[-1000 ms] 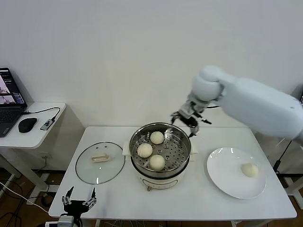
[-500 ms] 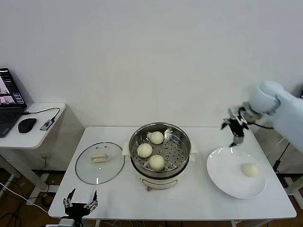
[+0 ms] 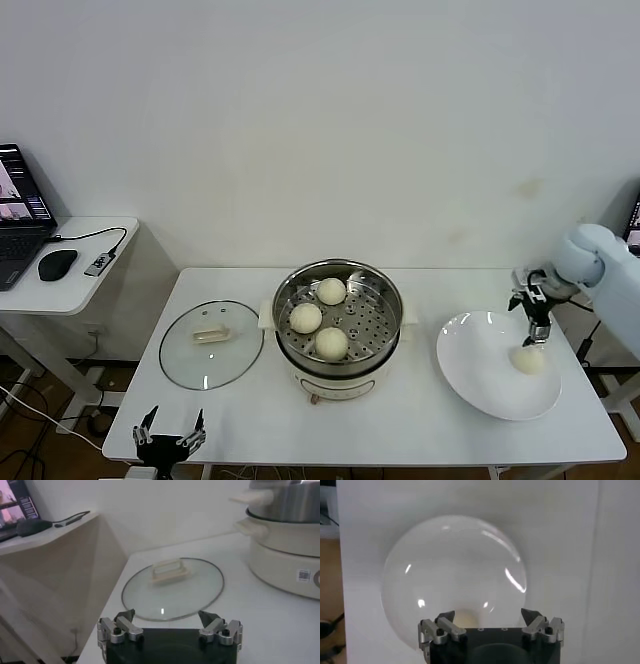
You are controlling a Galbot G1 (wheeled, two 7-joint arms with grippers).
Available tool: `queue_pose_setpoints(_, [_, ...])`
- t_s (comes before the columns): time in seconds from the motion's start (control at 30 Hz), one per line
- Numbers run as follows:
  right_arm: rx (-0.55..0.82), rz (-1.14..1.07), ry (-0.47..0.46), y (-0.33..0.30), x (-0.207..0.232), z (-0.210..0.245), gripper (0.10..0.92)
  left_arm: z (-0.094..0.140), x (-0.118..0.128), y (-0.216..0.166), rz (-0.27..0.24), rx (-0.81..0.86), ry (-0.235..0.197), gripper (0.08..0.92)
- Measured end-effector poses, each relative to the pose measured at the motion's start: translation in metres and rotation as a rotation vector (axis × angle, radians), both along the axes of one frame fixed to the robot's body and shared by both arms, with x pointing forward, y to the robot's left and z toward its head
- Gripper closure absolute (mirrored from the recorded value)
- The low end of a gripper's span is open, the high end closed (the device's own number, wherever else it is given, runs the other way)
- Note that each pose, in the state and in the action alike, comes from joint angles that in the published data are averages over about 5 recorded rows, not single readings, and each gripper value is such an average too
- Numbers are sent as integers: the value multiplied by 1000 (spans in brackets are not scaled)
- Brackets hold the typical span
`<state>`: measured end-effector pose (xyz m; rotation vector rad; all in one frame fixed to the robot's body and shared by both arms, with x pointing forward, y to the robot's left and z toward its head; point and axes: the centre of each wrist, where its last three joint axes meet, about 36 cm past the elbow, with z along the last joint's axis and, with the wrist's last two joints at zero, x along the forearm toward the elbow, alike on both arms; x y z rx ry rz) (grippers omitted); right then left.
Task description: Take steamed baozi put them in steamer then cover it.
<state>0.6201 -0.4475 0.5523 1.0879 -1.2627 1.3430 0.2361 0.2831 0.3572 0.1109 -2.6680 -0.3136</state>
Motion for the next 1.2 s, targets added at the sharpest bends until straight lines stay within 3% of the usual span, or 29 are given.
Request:
queue_pose_setpoints(0.47, [-32, -17, 72, -28, -3, -56, 200, -8, -2, 6, -1, 11, 29, 177])
queue_pose_setpoints(1.2, [-14, -41, 45, -47, -4, -86, 200, -13, -5, 2, 4, 8, 42, 177])
